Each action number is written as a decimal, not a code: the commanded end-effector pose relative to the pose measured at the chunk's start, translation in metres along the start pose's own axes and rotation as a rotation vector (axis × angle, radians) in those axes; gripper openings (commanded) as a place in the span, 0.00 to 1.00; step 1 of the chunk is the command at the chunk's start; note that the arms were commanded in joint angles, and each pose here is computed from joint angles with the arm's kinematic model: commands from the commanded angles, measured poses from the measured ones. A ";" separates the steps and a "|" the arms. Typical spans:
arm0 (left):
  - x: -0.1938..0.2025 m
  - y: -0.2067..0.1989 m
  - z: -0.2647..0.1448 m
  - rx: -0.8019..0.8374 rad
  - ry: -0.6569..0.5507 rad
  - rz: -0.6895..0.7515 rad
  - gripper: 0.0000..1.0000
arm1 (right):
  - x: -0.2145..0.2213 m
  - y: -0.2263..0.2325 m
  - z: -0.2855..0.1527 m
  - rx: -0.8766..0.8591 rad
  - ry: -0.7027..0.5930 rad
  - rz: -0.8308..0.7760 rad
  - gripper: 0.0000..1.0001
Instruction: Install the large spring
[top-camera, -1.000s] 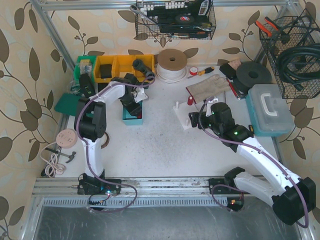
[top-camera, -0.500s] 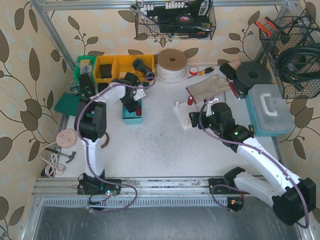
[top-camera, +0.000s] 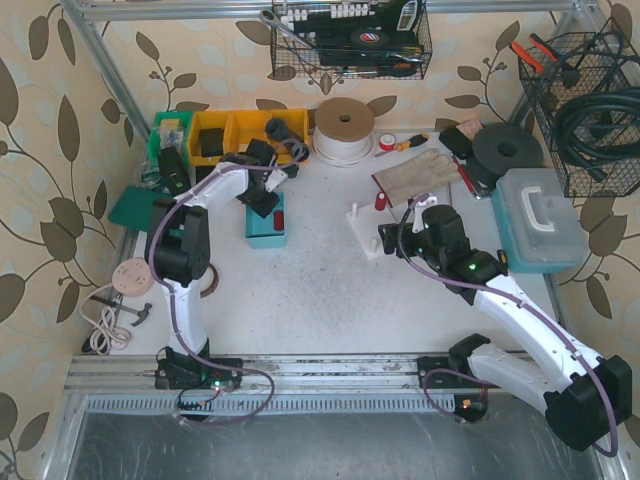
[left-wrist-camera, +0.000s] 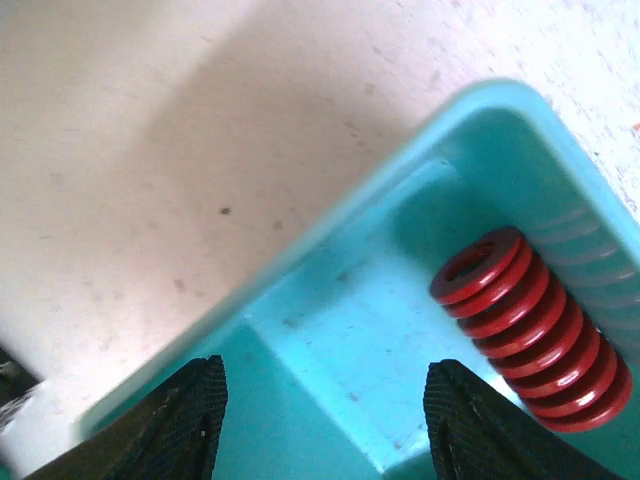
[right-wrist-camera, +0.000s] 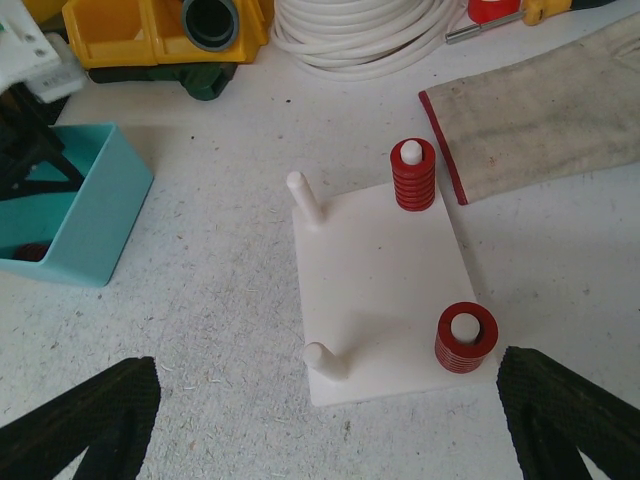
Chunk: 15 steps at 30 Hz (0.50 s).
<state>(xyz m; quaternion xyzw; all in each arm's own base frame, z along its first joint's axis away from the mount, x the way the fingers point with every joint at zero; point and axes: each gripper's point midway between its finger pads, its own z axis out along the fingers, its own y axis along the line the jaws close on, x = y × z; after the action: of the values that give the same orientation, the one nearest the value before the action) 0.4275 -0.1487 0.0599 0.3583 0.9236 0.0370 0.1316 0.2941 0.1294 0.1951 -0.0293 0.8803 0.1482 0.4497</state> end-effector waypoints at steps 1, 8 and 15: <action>-0.029 0.027 -0.063 -0.124 -0.149 -0.223 0.57 | -0.004 0.001 -0.002 0.002 -0.011 -0.009 0.91; -0.035 -0.002 -0.072 0.061 -0.202 -0.446 0.44 | -0.004 0.002 -0.002 -0.002 -0.015 -0.006 0.91; -0.038 -0.016 -0.063 0.152 -0.207 -0.558 0.28 | -0.005 0.002 -0.003 -0.003 -0.016 -0.006 0.91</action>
<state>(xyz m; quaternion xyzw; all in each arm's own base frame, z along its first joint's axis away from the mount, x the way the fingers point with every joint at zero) 0.4348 -0.1684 0.1163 0.1409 0.9681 -0.0552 0.1999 0.2941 0.1294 0.1951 -0.0295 0.8803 0.1482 0.4496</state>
